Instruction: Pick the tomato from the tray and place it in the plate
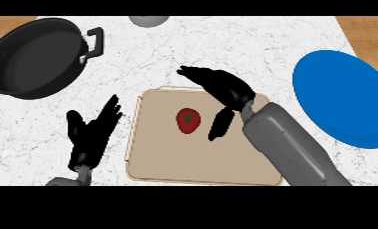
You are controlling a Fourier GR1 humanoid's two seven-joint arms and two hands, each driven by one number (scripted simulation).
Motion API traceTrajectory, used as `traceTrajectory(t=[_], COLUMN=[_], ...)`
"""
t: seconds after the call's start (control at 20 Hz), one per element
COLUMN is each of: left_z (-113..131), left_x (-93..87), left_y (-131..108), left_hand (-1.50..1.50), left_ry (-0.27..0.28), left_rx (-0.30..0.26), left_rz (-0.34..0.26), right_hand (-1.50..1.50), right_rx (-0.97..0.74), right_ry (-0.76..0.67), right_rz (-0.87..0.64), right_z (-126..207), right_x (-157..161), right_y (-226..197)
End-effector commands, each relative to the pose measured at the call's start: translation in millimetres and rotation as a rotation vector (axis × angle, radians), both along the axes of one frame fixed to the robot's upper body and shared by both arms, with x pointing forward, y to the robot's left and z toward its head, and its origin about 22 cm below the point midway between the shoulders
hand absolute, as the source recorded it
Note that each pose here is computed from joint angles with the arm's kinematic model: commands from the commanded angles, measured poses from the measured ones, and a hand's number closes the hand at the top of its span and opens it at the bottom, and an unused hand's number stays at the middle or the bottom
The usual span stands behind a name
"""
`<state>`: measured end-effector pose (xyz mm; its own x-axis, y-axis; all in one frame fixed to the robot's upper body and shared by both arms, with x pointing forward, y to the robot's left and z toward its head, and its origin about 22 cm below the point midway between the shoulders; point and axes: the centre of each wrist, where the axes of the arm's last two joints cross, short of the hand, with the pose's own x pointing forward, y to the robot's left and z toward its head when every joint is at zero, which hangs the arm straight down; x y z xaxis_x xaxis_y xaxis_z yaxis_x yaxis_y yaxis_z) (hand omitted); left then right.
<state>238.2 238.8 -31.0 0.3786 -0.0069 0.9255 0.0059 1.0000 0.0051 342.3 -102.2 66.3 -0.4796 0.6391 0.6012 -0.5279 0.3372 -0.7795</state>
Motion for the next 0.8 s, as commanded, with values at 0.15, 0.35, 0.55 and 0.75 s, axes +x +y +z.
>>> traceTrajectory(t=[0.15, 0.35, 0.55, 0.75], left_z=[-9.4, 1.5, -4.2, -5.3], left_x=[-2.4, -11.9, -10.1, 11.2], left_y=[6.1, -18.1, 12.7, 17.6], left_hand=[0.0, 0.0, 0.0, 0.0], left_ry=[0.021, -0.001, -0.013, -0.005], left_rx=[-0.003, 0.002, -0.003, -0.007], left_rz=[0.007, 0.006, -0.002, 0.015], right_hand=[-1.5, -1.5, -1.5, -1.5], right_rx=[-0.002, -0.032, -0.132, -0.149], right_ry=[0.044, 0.018, -0.034, -0.031], right_rz=[0.001, -0.005, -0.032, -0.05], right_z=[0.2, -3.9, -41.0, -43.8], right_x=[-17.4, -15.2, -19.4, -23.0], right_y=[17.8, 8.3, 23.5, 18.8])
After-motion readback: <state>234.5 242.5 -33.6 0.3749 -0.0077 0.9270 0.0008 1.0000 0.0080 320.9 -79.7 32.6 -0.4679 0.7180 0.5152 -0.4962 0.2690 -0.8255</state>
